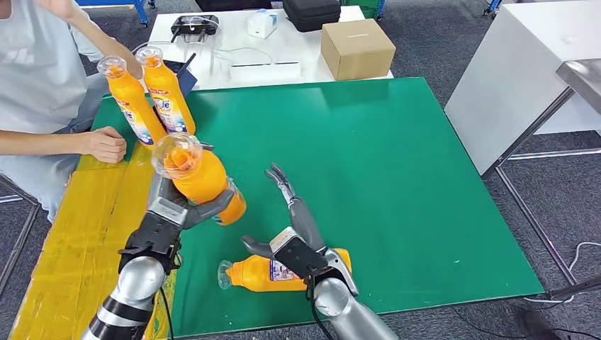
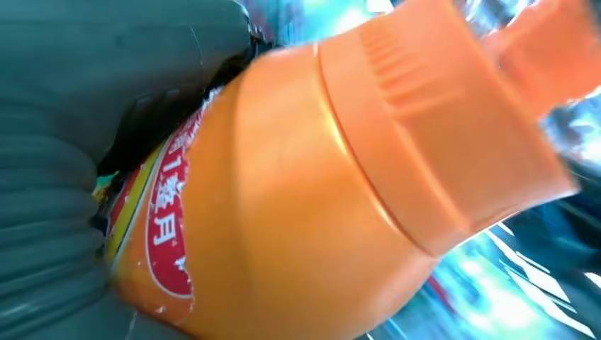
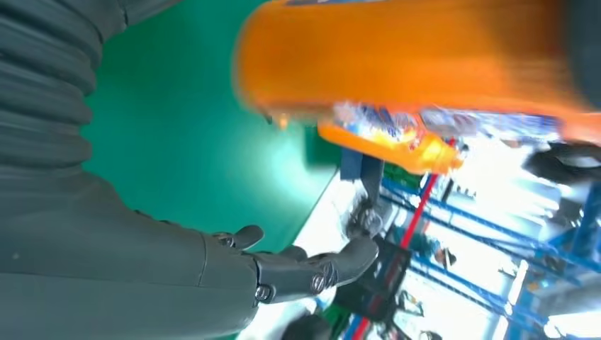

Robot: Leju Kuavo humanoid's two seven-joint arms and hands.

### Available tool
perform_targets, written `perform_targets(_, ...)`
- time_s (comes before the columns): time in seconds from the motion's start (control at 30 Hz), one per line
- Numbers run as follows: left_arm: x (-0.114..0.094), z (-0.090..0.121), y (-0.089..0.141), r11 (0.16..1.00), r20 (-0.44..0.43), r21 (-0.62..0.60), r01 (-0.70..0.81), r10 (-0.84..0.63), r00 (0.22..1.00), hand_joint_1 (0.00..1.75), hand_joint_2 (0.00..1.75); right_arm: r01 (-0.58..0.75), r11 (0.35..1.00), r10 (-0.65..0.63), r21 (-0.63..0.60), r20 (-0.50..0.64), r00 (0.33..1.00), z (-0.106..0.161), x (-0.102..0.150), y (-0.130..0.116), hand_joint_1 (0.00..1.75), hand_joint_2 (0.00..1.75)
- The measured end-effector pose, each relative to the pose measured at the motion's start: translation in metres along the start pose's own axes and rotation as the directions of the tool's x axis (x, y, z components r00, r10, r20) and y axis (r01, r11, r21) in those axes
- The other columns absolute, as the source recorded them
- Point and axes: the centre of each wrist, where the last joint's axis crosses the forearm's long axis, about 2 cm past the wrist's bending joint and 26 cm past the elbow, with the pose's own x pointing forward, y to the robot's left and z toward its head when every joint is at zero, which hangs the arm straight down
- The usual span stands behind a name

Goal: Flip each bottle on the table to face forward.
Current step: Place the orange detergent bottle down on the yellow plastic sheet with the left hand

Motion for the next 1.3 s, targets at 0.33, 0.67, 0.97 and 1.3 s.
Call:
perform_targets(0.33,-0.043,-0.035,0.054,0.299,0.019,-0.091,0.950,-0.953,0.302,1.75,1.75,-0.045,0.974,0.083,-0.223,0.161,0.983,0.005,0.036,-0.039,0.00,1.75)
perform_targets(0.67,-0.099,-0.036,0.052,0.122,0.096,-0.425,0.897,-0.979,0.178,1.75,1.75,-0.072,0.963,0.141,-0.261,0.256,0.956,0.002,0.060,-0.048,0.00,1.75)
perform_targets(0.97,-0.124,-0.026,0.046,0.097,0.054,-0.573,0.814,-0.986,0.156,1.75,1.75,-0.081,0.959,0.156,-0.271,0.266,0.951,0.001,0.065,-0.049,0.00,1.75)
perform_targets(1.3,-0.160,-0.013,0.058,0.154,-0.128,-0.751,0.642,-0.988,0.087,0.00,1.75,-0.209,0.970,0.232,-0.127,0.208,0.950,-0.005,0.065,-0.039,0.00,1.75)
